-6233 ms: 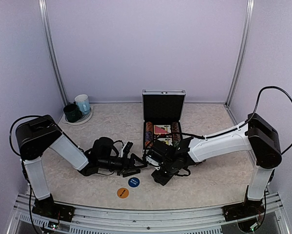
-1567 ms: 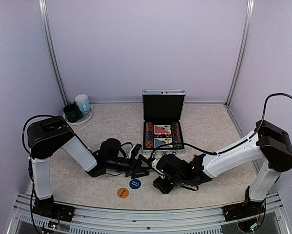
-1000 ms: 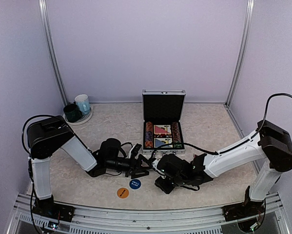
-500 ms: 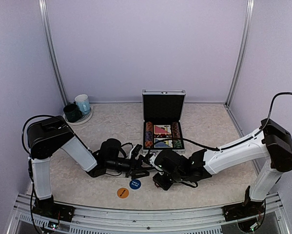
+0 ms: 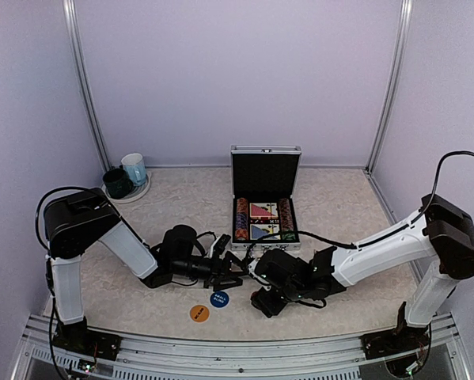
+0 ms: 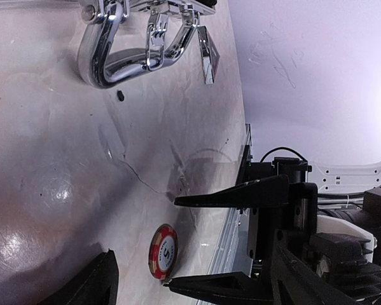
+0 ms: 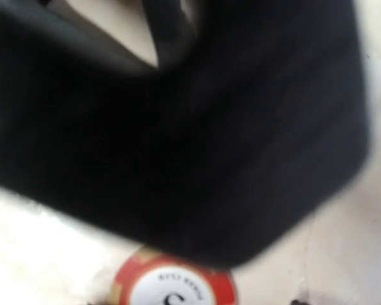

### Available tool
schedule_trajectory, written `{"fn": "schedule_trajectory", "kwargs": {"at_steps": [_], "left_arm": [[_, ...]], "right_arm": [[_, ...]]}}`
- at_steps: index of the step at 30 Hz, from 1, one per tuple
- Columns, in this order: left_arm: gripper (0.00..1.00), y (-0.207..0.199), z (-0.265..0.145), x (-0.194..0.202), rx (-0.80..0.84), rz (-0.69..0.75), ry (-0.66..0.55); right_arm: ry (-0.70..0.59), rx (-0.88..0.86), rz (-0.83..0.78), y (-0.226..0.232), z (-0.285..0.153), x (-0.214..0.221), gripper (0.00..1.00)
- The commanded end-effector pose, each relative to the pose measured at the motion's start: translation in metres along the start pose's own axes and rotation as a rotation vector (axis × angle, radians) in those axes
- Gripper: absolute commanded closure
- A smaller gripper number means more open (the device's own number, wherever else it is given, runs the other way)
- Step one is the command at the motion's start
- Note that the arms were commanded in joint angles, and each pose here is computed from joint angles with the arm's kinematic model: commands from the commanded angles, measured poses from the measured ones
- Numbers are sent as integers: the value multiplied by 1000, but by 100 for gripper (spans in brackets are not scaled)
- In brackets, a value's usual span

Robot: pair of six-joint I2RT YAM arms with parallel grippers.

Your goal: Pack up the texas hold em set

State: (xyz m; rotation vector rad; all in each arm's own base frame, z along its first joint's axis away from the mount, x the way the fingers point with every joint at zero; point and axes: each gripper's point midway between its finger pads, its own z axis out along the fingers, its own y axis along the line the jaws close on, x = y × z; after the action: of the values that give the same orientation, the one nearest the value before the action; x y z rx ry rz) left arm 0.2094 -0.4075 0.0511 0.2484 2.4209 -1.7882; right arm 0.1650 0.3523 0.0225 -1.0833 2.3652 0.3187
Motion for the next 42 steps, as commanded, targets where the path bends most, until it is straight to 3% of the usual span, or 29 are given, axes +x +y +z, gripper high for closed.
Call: {"fn": "schedule_trajectory", "kwargs": {"at_steps": [1, 13, 22, 32, 38, 42], "left_arm": [[18, -11, -2, -3, 22, 33, -20], [18, -11, -5, -3, 16, 33, -27], [18, -11, -5, -3, 15, 33, -30], [18, -12, -5, -3, 18, 34, -25], [19, -12, -5, -4, 16, 34, -28], [19, -13, -6, -5, 18, 37, -32]], "right_arm": [[17, -7, 18, 4, 9, 10, 36], [37, -36, 26, 10, 15, 16, 57], [-1, -26, 16, 9, 5, 1, 64], [-43, -6, -2, 7, -8, -21, 63], [29, -36, -8, 16, -4, -15, 60], [50, -64, -6, 23, -3, -13, 52]]}}
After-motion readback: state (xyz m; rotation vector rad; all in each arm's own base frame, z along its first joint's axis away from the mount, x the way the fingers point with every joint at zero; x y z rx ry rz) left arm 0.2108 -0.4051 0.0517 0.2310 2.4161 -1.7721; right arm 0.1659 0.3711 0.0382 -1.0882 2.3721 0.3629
